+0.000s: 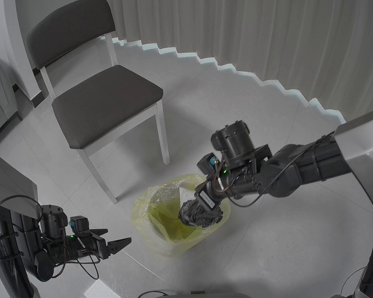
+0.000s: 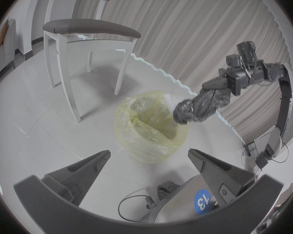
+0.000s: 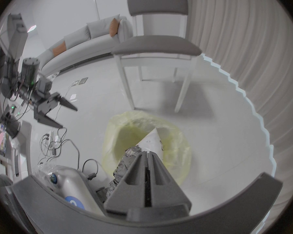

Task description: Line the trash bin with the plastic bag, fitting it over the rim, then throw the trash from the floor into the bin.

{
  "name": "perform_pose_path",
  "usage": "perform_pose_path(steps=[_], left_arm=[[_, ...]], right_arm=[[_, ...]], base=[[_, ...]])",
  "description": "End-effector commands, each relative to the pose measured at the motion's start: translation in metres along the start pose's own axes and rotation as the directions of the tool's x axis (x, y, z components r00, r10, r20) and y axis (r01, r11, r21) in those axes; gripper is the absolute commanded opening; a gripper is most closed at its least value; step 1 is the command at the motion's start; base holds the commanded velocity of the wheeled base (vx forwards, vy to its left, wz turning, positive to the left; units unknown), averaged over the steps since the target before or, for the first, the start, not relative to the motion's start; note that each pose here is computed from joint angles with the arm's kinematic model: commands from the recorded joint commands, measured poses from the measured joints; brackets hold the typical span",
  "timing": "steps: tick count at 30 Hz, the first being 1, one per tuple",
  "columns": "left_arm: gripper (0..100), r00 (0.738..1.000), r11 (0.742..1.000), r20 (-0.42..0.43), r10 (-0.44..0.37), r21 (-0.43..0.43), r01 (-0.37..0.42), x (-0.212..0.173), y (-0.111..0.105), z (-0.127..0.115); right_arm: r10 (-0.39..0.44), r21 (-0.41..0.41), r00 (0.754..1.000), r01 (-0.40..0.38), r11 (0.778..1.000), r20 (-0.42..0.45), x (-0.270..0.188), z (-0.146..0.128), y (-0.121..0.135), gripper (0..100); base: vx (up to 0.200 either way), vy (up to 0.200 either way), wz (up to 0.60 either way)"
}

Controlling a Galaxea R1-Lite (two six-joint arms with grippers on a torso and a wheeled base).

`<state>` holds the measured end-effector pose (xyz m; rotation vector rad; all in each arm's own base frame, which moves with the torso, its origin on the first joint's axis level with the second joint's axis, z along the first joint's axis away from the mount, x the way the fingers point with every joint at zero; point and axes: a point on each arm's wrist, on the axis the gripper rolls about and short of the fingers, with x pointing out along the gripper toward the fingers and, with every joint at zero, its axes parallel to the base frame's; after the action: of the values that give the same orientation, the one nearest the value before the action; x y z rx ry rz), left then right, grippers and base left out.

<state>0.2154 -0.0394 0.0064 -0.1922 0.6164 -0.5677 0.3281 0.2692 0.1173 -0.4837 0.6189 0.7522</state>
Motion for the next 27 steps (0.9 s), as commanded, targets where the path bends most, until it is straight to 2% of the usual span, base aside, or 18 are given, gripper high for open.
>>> perform_pose_path(steps=[1, 9, 13, 20, 27], left_arm=[[100, 1.000, 1.000, 0.010, 0.006, 0.000, -0.006, -0.002, 0.001, 0.000], [100, 1.000, 1.000, 0.007, 0.006, -0.002, -0.006, -0.004, 0.000, 0.000], [100, 1.000, 1.000, 0.007, 0.006, -0.002, -0.006, -0.004, 0.000, 0.000], [100, 1.000, 1.000, 0.007, 0.006, -0.002, -0.006, -0.004, 0.000, 0.000], [100, 1.000, 1.000, 0.007, 0.006, -0.002, -0.006, -0.004, 0.000, 0.000]], right_arm=[[0.051, -0.030, 0.996, -0.053, 0.998, -0.071, 0.020, -0.019, 0.024, 0], [0.105, -0.069, 0.984, -0.116, 0.991, -0.142, 0.039, -0.044, 0.057, 0], [0.122, -0.084, 0.980, -0.136, 0.987, -0.156, 0.039, -0.048, 0.067, 0], [0.111, -0.084, 0.987, -0.121, 0.989, -0.118, 0.034, -0.039, 0.064, 0], [0.073, -0.072, 0.996, -0.076, 0.995, -0.044, 0.018, -0.021, 0.043, 0]], base=[[0.000, 0.000, 0.00], [0.000, 0.000, 0.00], [0.000, 0.000, 0.00], [0.000, 0.000, 0.00], [0.000, 0.000, 0.00]])
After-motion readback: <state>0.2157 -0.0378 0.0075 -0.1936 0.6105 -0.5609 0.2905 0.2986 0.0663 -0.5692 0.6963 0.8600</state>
